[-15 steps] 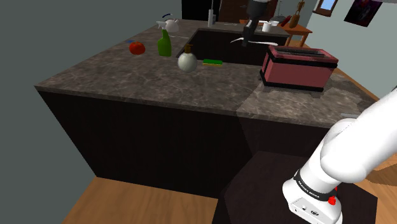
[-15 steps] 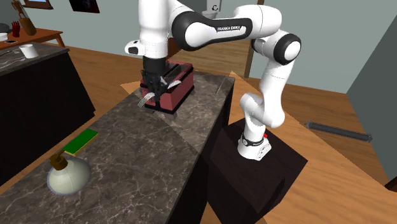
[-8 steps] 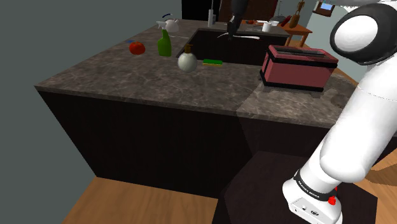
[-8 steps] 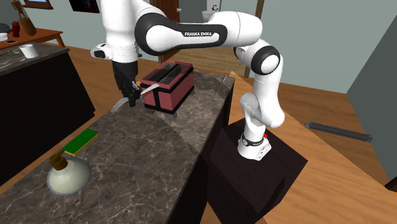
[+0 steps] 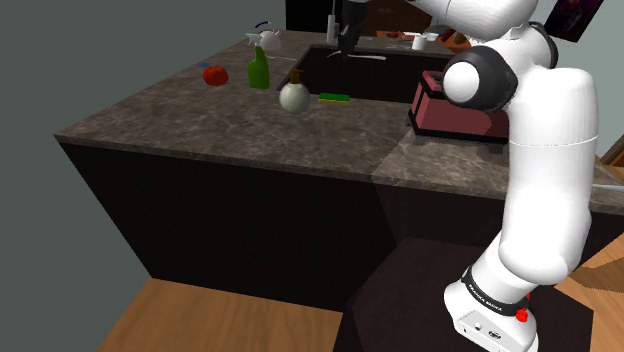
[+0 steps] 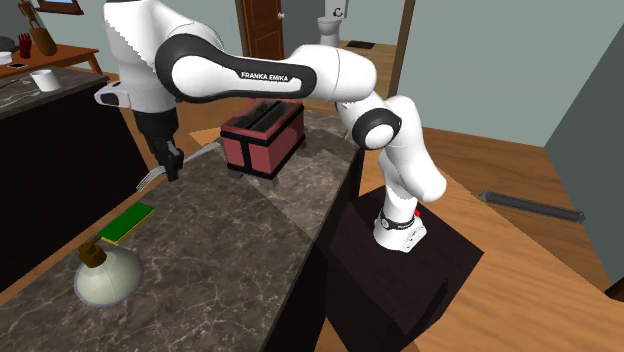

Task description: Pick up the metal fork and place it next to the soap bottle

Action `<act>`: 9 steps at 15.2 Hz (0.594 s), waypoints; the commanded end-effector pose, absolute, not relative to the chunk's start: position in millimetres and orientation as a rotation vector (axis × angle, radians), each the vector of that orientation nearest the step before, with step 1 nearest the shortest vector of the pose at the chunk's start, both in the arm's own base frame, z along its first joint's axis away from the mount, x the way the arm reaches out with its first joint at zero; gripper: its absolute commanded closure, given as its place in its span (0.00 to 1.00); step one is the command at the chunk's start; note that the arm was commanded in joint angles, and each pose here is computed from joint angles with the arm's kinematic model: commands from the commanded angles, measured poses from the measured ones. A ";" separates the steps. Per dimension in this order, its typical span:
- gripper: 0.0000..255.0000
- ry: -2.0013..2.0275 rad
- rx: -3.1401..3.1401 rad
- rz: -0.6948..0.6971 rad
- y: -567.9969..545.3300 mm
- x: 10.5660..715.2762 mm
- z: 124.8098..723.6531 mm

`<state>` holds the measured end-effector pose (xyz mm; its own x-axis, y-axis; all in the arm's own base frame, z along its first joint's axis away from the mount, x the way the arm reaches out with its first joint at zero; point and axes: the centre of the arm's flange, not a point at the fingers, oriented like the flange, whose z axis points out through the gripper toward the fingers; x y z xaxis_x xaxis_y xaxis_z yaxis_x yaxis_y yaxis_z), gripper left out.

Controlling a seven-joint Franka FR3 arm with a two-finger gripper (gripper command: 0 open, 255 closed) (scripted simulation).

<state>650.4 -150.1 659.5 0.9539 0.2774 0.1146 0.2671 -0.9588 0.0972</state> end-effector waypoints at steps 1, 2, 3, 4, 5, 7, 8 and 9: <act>1.00 0.423 3.025 0.197 -150.3 653.4 648.5; 1.00 0.423 3.025 0.197 -150.3 653.4 643.2; 1.00 0.423 3.025 0.197 -150.3 653.4 637.9; 1.00 0.423 3.025 0.197 -150.3 653.4 632.7; 1.00 0.423 3.025 0.197 -150.3 653.4 627.4; 1.00 0.423 3.025 0.197 -150.3 653.4 616.8; 1.00 0.423 3.025 0.197 -150.3 653.4 611.6; 1.00 0.423 3.025 0.197 -150.3 653.4 606.3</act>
